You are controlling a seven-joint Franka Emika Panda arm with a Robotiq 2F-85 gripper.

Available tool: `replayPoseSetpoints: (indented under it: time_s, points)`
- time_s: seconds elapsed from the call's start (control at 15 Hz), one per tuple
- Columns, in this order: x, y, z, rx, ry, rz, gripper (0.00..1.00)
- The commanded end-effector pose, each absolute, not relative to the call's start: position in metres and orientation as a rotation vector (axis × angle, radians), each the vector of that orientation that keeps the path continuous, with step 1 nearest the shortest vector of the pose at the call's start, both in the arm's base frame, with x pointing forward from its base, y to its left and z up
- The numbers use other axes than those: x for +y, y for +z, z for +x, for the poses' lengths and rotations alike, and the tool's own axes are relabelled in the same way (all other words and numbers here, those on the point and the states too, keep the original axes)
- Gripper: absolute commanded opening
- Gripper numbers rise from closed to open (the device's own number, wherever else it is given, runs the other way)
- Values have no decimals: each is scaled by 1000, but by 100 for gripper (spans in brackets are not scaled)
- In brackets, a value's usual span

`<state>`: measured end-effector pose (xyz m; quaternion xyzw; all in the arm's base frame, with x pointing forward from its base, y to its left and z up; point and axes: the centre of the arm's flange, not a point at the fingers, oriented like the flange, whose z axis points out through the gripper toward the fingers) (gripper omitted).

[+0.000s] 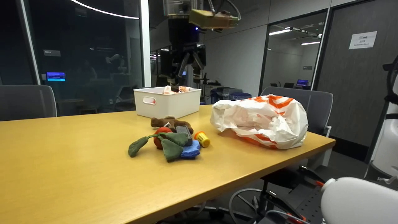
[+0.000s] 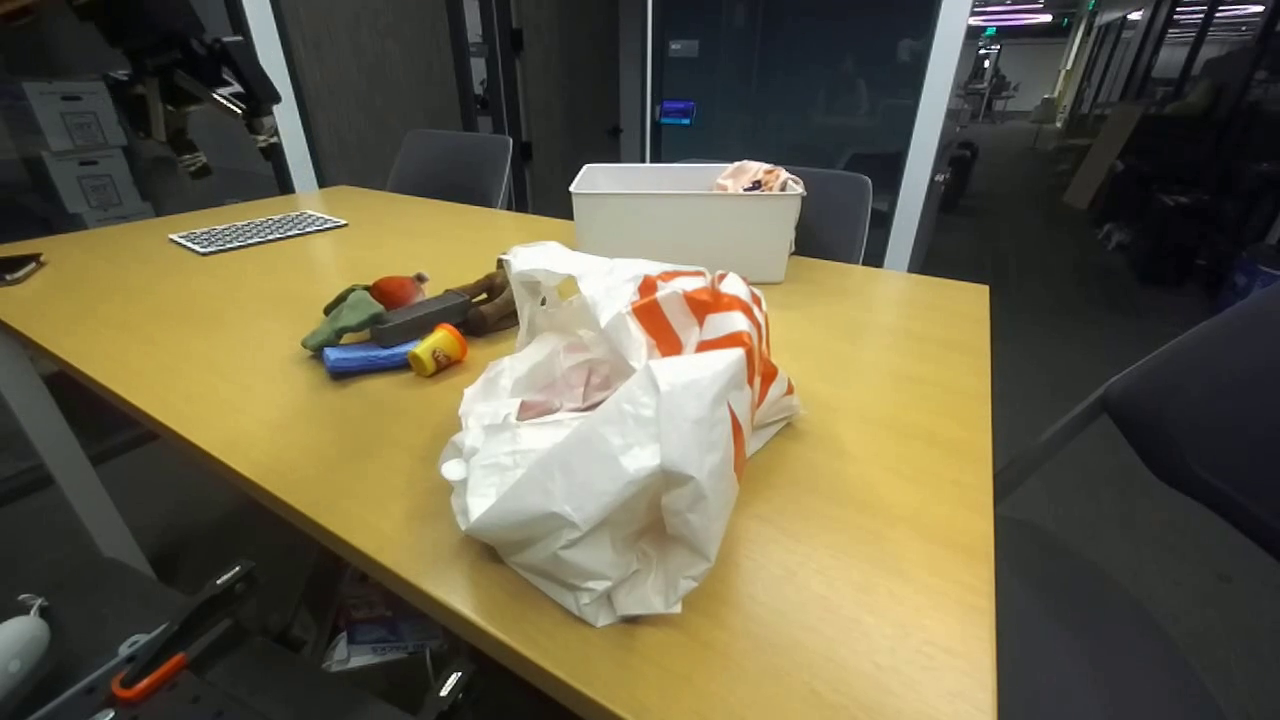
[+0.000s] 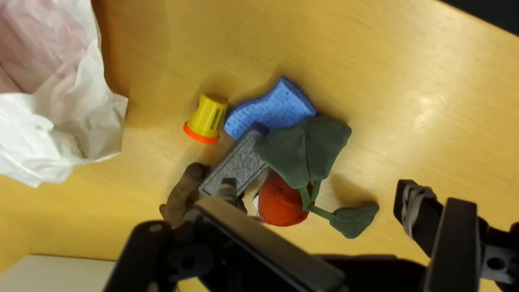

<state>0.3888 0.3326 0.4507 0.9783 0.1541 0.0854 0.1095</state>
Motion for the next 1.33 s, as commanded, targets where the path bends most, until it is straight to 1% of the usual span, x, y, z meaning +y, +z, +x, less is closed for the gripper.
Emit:
replayPoseSetpoints:
  time_s: [0.0, 0.47, 0.67, 0.93, 1.27]
  points:
    - [370, 427, 469, 504, 232, 2842, 100]
    - [394, 341, 583, 565, 108, 2925, 100]
    - [389, 313, 608, 510, 48, 2946, 100]
    - [370, 296, 609, 413, -59, 3005, 100]
    - [357, 296, 587, 376, -152, 2924, 100]
